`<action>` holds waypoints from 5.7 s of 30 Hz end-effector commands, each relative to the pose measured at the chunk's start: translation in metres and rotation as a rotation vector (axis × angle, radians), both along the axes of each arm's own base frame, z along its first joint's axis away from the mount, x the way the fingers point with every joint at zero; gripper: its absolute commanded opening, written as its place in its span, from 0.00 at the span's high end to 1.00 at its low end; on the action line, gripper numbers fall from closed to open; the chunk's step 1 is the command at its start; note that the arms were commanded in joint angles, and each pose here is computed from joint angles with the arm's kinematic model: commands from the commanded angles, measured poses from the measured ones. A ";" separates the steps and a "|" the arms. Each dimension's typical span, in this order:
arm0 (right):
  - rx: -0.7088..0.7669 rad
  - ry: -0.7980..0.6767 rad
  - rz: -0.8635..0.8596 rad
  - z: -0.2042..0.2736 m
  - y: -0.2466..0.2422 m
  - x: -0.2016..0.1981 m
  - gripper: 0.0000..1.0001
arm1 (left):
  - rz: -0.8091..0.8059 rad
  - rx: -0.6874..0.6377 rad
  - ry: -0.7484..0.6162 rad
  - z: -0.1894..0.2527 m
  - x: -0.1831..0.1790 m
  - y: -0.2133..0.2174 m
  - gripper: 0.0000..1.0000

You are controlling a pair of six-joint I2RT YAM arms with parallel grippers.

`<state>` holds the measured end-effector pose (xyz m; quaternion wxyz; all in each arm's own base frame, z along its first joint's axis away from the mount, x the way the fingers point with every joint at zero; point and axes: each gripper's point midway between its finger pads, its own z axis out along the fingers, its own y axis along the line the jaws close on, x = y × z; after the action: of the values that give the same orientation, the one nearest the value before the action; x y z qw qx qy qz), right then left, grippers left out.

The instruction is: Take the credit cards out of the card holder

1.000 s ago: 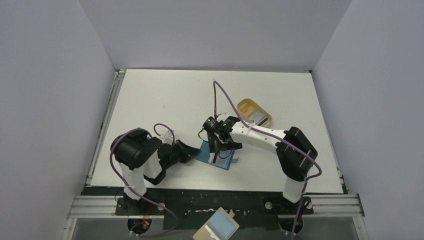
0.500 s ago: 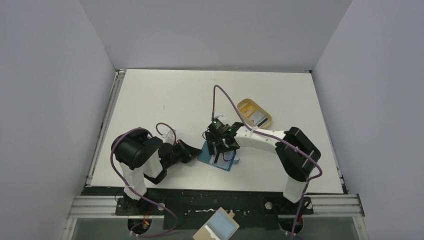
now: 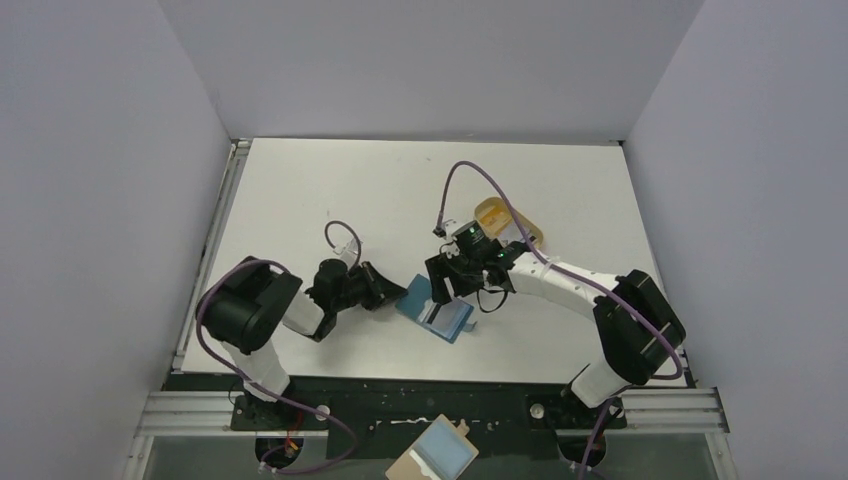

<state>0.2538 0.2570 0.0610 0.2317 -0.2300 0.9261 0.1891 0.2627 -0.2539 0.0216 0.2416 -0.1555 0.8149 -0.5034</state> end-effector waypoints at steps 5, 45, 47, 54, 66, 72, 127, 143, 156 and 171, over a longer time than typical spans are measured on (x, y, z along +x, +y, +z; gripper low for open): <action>0.002 -0.019 0.060 -0.010 0.000 -0.006 0.19 | -0.090 0.194 -0.049 0.017 0.006 0.006 1.00; -0.360 -0.097 0.050 -0.051 -0.035 -0.004 0.08 | -0.153 0.279 -0.031 0.004 0.004 0.011 1.00; -0.344 -0.095 0.030 -0.050 -0.038 -0.002 0.08 | -0.157 0.281 -0.035 0.004 0.004 0.011 1.00; -0.236 -0.078 0.027 -0.046 -0.028 -0.003 0.08 | -0.162 0.286 -0.042 0.007 0.004 0.012 1.00; -0.027 0.025 0.029 -0.043 -0.001 -0.023 0.17 | -0.160 0.288 -0.039 0.004 0.002 0.014 1.00; 0.066 0.073 -0.015 -0.041 -0.002 -0.029 0.29 | -0.159 0.290 -0.042 0.004 0.001 0.015 1.00; 0.676 -0.028 -0.159 0.051 -0.025 0.040 1.00 | -0.159 0.247 -0.068 0.015 0.000 0.018 1.00; 0.630 -0.210 -0.297 0.099 -0.095 0.126 1.00 | -0.164 0.247 -0.080 0.019 -0.004 0.023 1.00; 0.545 -0.298 -0.391 0.117 -0.188 0.157 1.00 | -0.205 0.268 -0.100 0.034 -0.004 0.025 1.00; 0.454 -0.214 -0.449 0.074 -0.225 0.157 1.00 | -0.225 0.236 -0.091 0.045 0.003 0.016 1.00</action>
<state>0.4008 0.0329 0.1362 0.4048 0.0438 0.8584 0.3121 0.2558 -0.2321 0.0495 0.2210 -0.0265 0.8797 -0.4203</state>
